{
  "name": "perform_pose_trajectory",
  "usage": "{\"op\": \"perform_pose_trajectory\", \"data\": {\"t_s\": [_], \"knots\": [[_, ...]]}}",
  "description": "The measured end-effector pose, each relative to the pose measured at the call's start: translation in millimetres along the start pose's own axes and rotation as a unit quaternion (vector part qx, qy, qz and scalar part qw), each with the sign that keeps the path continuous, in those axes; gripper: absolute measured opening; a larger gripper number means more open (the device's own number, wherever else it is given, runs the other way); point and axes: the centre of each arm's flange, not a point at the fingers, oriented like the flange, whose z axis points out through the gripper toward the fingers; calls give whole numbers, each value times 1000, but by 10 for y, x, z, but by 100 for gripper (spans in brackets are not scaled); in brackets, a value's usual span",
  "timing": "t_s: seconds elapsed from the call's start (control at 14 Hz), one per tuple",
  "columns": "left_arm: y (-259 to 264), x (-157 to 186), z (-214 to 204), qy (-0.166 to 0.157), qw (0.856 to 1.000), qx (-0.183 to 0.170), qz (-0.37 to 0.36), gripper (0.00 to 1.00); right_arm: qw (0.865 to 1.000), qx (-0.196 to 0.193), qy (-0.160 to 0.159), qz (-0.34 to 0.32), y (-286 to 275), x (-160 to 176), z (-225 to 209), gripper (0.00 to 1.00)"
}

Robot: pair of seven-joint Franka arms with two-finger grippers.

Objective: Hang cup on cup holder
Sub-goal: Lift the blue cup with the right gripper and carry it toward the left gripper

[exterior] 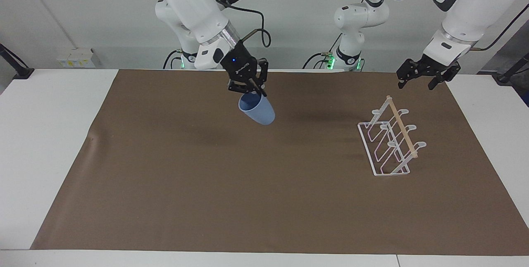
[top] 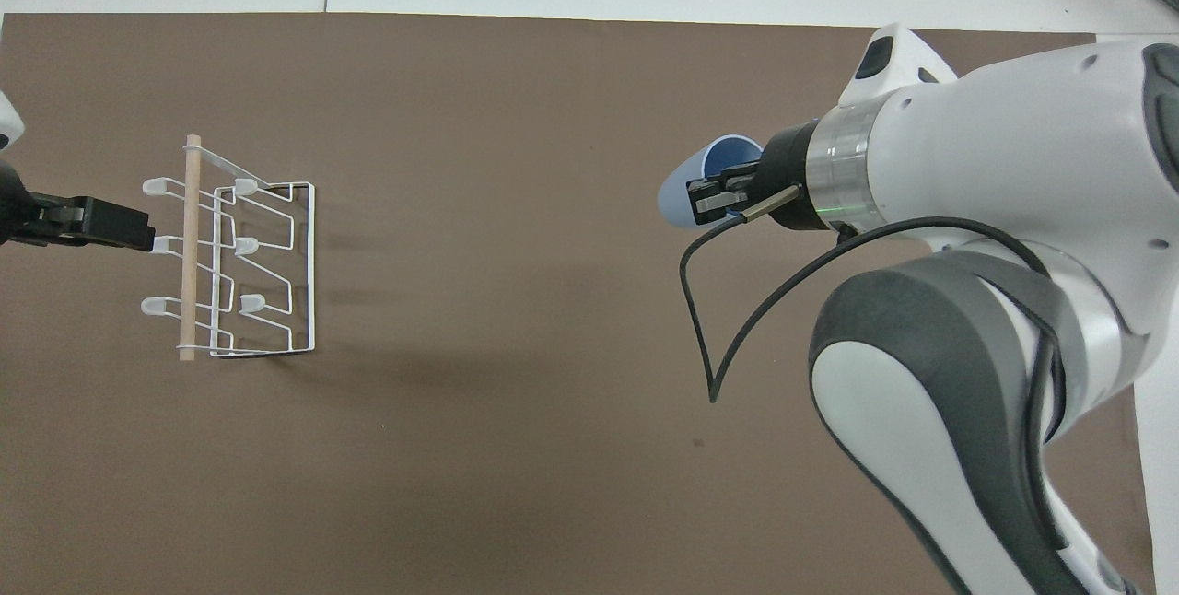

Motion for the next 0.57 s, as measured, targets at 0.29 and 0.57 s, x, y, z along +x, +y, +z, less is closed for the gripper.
{"op": "perform_pose_trajectory", "data": {"t_s": [0.29,0.57], "knots": [[21,-81,-10,-36,979,-92,-178,100,992,91,57,68,-482,-9,136,5],[209,-96,-6,-99,896,-185,-390,100,962,187,102,170,-949,-116,339,5]]}}
